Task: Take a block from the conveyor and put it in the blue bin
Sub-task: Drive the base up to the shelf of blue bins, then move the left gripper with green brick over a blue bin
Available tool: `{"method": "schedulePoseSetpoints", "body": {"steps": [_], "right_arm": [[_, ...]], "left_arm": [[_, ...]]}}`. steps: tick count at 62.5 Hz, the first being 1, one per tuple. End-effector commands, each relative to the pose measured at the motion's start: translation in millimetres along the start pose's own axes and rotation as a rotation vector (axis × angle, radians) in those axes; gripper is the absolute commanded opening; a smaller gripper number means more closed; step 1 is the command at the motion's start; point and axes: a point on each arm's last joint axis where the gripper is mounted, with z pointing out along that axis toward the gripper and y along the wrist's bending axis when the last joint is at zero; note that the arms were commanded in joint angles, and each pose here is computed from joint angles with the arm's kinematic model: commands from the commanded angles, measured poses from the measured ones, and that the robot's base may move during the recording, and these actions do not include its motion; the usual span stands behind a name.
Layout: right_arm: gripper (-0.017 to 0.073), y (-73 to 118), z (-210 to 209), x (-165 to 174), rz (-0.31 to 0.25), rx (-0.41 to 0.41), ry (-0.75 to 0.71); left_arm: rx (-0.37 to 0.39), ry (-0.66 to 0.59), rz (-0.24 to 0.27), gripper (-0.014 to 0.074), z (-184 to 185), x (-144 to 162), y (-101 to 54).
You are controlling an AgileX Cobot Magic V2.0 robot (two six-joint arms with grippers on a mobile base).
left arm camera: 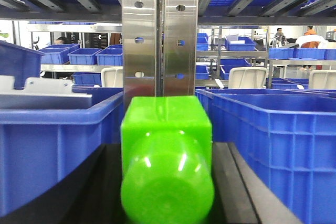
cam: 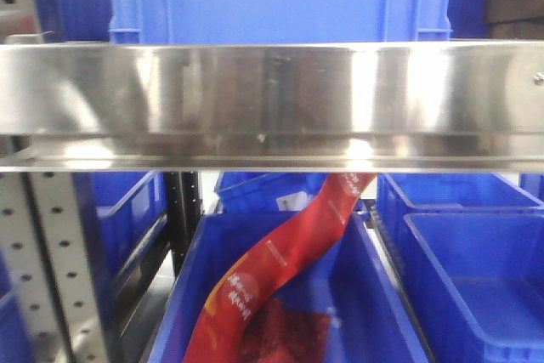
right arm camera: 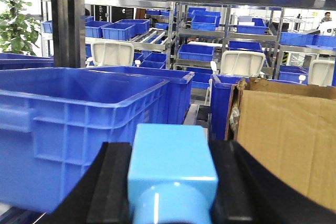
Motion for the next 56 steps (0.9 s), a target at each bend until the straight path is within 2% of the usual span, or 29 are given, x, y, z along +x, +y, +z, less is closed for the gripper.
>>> {"method": "schedulePoseSetpoints", "body": {"steps": [1, 56], "right_arm": [[-0.0162, -0.1, -0.7, -3.5, 0.001, 0.0, -0.023], [-0.0162, -0.1, -0.7, -3.5, 0.001, 0.0, -0.023]], "left_arm": [[0.002, -0.017, -0.006, -0.0111, -0.7, -1.2, 0.0], [0.002, -0.017, -0.006, -0.0111, -0.7, -1.2, 0.0]]}}
